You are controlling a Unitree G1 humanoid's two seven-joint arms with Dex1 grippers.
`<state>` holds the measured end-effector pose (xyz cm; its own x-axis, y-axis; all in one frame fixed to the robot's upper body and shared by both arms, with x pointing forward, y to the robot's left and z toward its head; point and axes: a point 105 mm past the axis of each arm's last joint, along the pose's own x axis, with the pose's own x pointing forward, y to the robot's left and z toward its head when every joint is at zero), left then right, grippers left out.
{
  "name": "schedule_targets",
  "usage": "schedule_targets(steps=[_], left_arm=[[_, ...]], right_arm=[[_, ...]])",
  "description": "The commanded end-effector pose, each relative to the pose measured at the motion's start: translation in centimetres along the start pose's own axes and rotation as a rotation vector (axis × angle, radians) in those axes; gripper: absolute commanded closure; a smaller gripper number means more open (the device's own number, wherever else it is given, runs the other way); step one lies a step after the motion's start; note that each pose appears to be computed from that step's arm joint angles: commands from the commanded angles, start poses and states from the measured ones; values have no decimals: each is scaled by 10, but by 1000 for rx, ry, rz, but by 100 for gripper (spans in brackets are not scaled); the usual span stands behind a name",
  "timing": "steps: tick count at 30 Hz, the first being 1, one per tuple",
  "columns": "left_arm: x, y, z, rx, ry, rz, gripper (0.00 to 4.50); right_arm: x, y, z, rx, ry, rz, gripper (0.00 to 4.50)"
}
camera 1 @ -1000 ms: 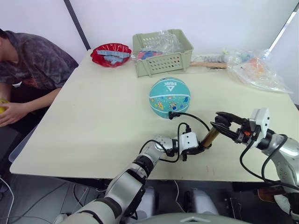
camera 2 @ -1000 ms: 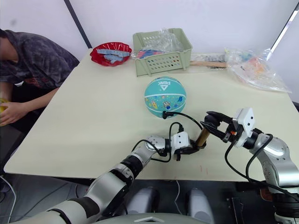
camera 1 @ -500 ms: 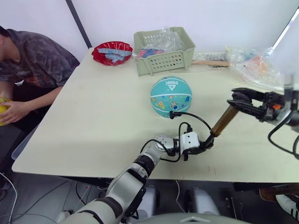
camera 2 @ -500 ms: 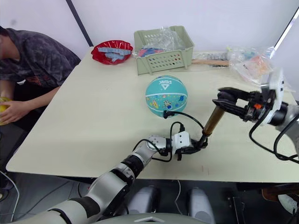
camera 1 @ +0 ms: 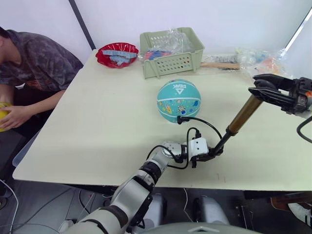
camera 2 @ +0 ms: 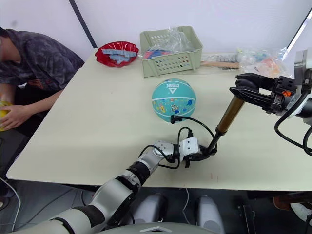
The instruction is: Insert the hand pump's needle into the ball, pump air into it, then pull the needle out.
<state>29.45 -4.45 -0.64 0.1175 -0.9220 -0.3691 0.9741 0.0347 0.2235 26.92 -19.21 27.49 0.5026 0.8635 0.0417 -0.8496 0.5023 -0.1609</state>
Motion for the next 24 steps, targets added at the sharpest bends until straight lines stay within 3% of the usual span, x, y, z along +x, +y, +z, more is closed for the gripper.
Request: schedule_targets(steps=[1,11,24], left_arm=[[-10,-36,-56,-99,200,-97,349],[-11,-35,-56,-96,204,-93,349],[-11,-35,-57,-100,203,-88,349]], right_arm=[[-9,1,16,-96,-44,-34,287],[-3,12,-82,-20,118,-26,287],[18,38,-140,91,97,-16,287]])
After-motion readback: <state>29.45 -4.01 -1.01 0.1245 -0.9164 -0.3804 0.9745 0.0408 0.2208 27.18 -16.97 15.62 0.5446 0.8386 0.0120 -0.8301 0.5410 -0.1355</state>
